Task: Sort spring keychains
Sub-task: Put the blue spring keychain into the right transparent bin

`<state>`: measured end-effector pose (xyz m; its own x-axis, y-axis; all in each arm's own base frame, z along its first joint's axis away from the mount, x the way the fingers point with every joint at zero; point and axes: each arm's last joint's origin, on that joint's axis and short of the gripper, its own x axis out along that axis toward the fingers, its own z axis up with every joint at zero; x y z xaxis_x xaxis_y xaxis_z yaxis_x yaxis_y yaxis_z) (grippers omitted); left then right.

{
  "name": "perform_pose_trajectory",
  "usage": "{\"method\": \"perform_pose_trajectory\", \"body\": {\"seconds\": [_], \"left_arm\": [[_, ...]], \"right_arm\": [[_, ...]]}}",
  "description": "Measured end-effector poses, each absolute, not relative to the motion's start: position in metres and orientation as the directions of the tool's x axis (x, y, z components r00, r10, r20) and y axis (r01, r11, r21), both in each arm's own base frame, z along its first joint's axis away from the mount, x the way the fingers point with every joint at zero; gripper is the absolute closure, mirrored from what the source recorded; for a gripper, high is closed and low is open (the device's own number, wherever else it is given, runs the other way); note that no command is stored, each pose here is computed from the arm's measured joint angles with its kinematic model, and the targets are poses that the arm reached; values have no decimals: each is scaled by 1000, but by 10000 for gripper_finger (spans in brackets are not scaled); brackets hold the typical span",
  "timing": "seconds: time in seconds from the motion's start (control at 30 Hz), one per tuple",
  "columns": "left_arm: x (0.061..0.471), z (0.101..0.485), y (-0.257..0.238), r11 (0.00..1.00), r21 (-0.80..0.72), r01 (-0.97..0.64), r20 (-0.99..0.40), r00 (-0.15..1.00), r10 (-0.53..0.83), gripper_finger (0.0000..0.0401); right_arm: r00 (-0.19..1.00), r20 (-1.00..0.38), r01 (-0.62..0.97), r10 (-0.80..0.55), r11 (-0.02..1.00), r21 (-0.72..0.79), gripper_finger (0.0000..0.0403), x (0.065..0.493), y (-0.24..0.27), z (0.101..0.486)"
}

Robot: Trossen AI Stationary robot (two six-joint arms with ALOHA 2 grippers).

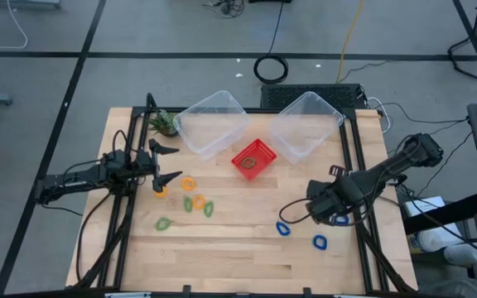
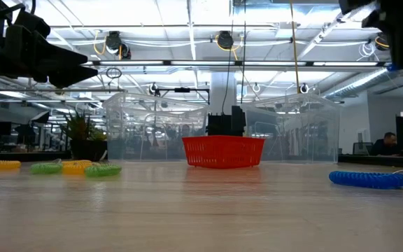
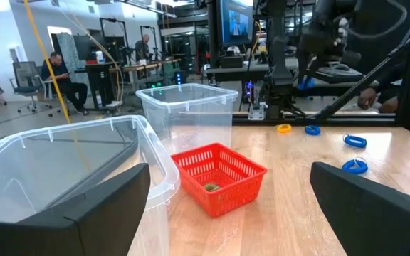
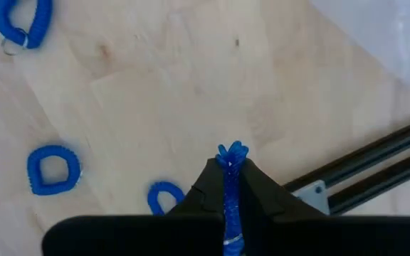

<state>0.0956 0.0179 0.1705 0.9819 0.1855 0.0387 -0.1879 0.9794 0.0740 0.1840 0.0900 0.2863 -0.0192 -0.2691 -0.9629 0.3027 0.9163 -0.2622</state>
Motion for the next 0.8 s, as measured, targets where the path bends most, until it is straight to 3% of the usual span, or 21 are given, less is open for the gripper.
{"method": "perform_pose_trajectory", "body": {"seconds": [0.37, 0.8], "left_arm": [[96, 171, 18, 979, 74, -188, 39, 982, 185, 6], [96, 171, 18, 979, 74, -188, 40, 982, 185, 6]], "right_arm": [[74, -938, 296, -339, 906, -303, 402, 193, 79, 313], [92, -912, 517, -400, 802, -299, 403, 212, 35, 321]]}}
